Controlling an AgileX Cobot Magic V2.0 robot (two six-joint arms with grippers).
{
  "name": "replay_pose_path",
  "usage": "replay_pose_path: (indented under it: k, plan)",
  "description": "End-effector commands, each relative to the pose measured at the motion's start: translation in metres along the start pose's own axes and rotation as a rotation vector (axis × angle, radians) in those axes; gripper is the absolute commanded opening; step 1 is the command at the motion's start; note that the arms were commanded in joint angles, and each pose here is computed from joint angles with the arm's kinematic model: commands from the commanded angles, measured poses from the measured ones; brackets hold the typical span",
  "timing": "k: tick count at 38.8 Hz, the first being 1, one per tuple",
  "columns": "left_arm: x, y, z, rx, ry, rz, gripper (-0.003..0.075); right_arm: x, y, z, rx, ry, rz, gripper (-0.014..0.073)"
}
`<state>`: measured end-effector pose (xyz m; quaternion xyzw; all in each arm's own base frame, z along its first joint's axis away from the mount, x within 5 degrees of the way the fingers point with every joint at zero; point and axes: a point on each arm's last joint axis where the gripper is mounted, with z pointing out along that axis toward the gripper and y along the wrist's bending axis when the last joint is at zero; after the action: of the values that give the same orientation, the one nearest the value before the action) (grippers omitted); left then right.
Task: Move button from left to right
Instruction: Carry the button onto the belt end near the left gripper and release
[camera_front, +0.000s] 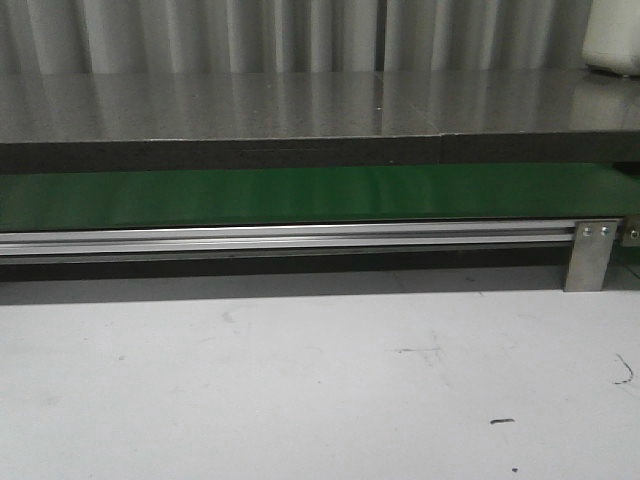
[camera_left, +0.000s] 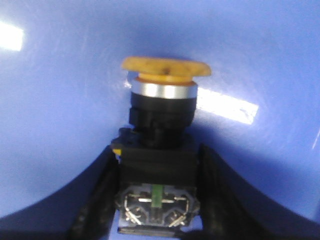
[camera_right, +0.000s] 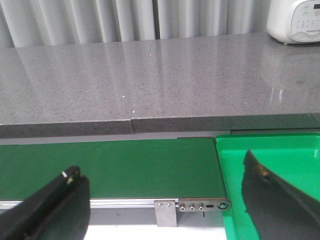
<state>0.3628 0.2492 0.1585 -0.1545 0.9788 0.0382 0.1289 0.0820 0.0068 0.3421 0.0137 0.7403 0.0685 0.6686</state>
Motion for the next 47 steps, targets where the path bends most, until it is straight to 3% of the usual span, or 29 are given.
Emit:
replay_pose_path:
  k: [1, 10, 20, 32, 41, 44, 47]
  plan:
    - [-0.013, 0.001, -0.045, -0.030, -0.122, 0.002, 0.0083, -0.017, 0.002, -0.001, -0.012, -0.094, -0.015, 0.0634]
    - [-0.016, -0.011, -0.106, -0.020, -0.255, -0.008, 0.0083, -0.017, 0.002, -0.001, -0.012, -0.094, -0.015, 0.0634]
    - [-0.018, -0.078, -0.173, 0.046, -0.406, 0.157, 0.0083, -0.017, 0.002, -0.001, -0.012, -0.094, -0.015, 0.0634]
    - [-0.009, -0.148, -0.149, 0.167, -0.229, 0.290, 0.0083, -0.017, 0.002, -0.001, -0.012, -0.094, -0.015, 0.0634]
    - [-0.011, -0.167, -0.124, 0.186, -0.165, 0.306, 0.0089, -0.017, 0.002, -0.001, -0.012, -0.094, -0.015, 0.0634]
    - [-0.010, -0.168, -0.120, 0.190, -0.148, 0.293, 0.0137, -0.017, 0.002, -0.001, -0.012, -0.094, -0.015, 0.0634]
    - [-0.010, -0.168, -0.118, 0.191, -0.137, 0.291, 0.0239, -0.017, 0.002, -0.001, -0.012, -0.094, -0.015, 0.0634]
